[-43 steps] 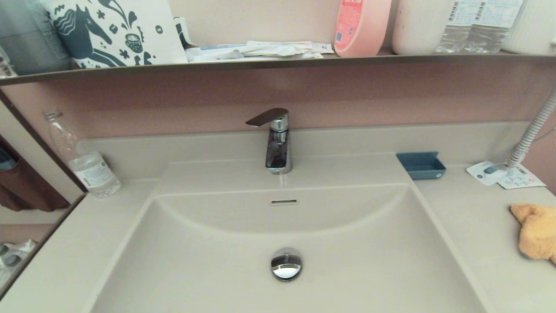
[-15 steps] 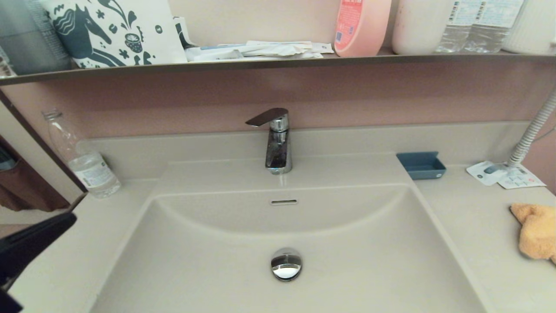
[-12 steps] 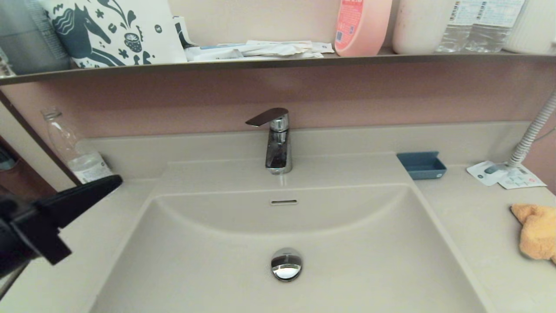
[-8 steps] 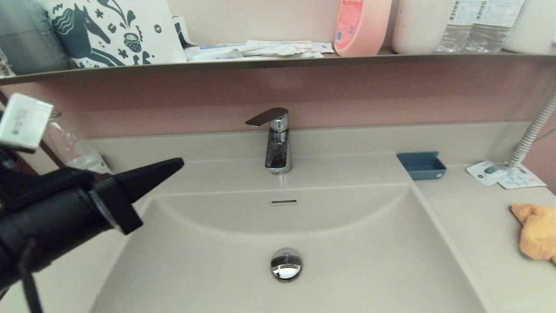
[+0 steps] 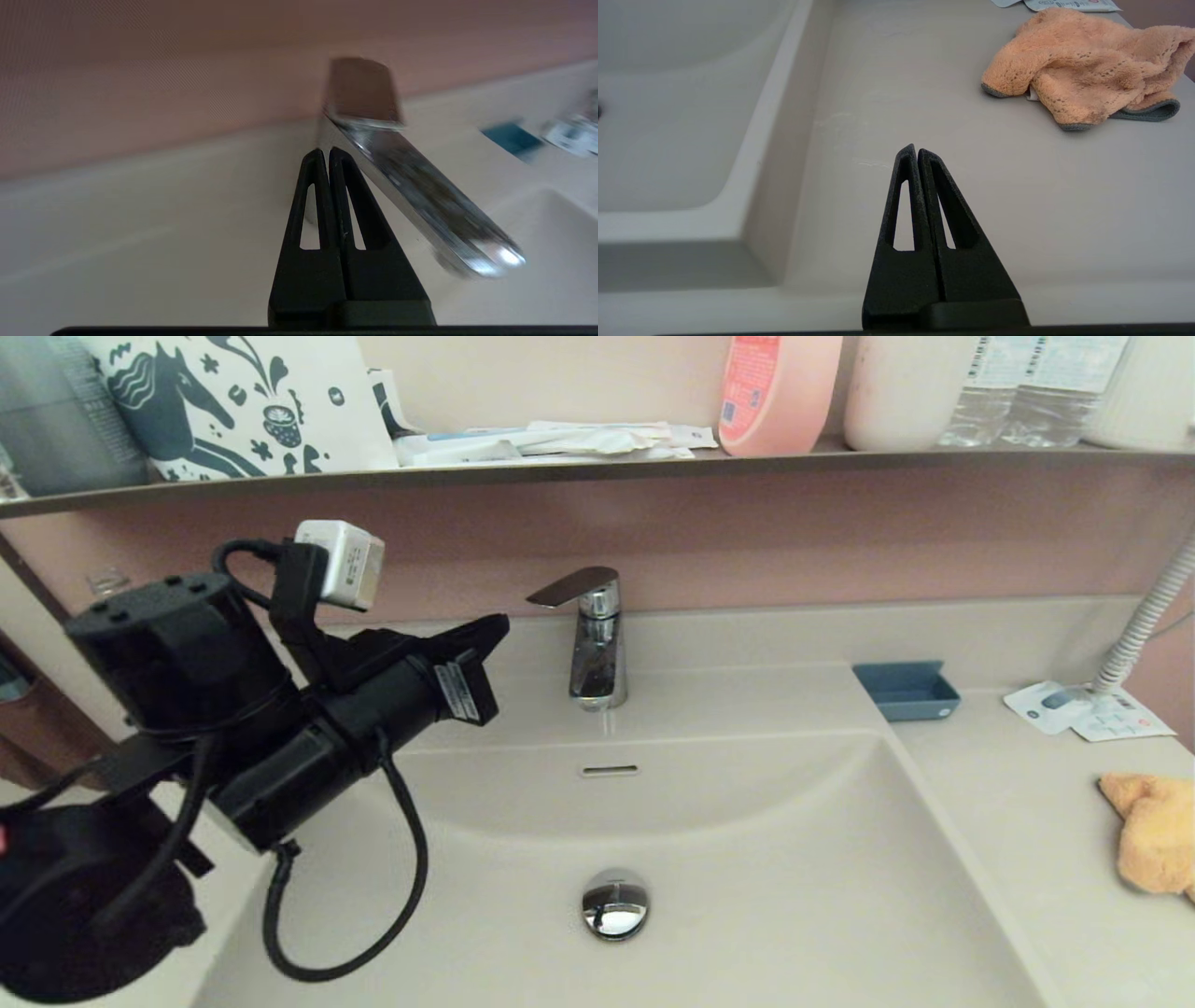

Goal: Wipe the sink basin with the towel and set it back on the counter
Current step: Turn on the faucet

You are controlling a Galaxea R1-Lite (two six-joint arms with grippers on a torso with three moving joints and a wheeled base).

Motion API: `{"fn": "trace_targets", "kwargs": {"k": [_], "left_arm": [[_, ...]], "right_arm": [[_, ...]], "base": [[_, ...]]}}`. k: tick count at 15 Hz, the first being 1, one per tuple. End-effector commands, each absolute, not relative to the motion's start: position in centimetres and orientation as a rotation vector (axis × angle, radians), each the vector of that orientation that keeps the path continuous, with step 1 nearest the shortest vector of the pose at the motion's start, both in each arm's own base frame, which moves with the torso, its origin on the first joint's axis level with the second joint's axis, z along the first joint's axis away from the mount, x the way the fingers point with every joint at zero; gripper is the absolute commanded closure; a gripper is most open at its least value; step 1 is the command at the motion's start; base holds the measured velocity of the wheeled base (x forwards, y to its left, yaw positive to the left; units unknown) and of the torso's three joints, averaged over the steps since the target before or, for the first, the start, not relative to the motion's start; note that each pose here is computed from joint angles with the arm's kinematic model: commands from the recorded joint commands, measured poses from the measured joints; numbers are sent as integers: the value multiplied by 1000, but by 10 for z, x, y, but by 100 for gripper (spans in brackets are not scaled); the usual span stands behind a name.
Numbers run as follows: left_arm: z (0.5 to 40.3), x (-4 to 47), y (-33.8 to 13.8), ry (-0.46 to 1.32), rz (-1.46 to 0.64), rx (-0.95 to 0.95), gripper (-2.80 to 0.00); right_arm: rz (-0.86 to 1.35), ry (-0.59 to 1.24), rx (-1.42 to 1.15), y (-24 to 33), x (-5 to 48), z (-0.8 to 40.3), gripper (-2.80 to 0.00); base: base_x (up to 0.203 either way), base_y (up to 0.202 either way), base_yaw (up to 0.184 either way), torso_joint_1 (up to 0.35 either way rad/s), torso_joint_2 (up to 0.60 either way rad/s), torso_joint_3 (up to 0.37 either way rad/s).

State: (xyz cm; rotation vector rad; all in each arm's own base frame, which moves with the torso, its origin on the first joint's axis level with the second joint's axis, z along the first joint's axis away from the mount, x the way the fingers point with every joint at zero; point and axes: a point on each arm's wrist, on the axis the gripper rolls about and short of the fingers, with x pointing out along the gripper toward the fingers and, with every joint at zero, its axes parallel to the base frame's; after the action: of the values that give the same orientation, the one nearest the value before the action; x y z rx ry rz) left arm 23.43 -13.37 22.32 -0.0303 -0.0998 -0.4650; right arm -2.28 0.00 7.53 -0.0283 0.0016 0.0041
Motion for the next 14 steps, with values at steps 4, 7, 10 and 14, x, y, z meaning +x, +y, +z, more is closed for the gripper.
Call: {"fn": "trace_targets", "kwargs": {"k": [4, 7, 10, 14], "left_arm": [[205, 263, -140, -53, -434, -9, 0], [215, 267, -143, -88, -434, -21, 0], [228, 265, -151, -134, -425, -38, 0], [230, 257, -160, -137, -441, -45, 0]], "right_arm": [[5, 1, -29, 0, -23, 75, 0], [5, 1, -29, 0, -23, 75, 0], [5, 1, -29, 0, -23, 75, 0], [5, 1, -29, 0, -23, 75, 0]], "base": [[0, 0, 0, 0, 0, 0], [0, 0, 0, 0, 0, 0], [0, 0, 0, 0, 0, 0], [0, 0, 0, 0, 0, 0]]}}
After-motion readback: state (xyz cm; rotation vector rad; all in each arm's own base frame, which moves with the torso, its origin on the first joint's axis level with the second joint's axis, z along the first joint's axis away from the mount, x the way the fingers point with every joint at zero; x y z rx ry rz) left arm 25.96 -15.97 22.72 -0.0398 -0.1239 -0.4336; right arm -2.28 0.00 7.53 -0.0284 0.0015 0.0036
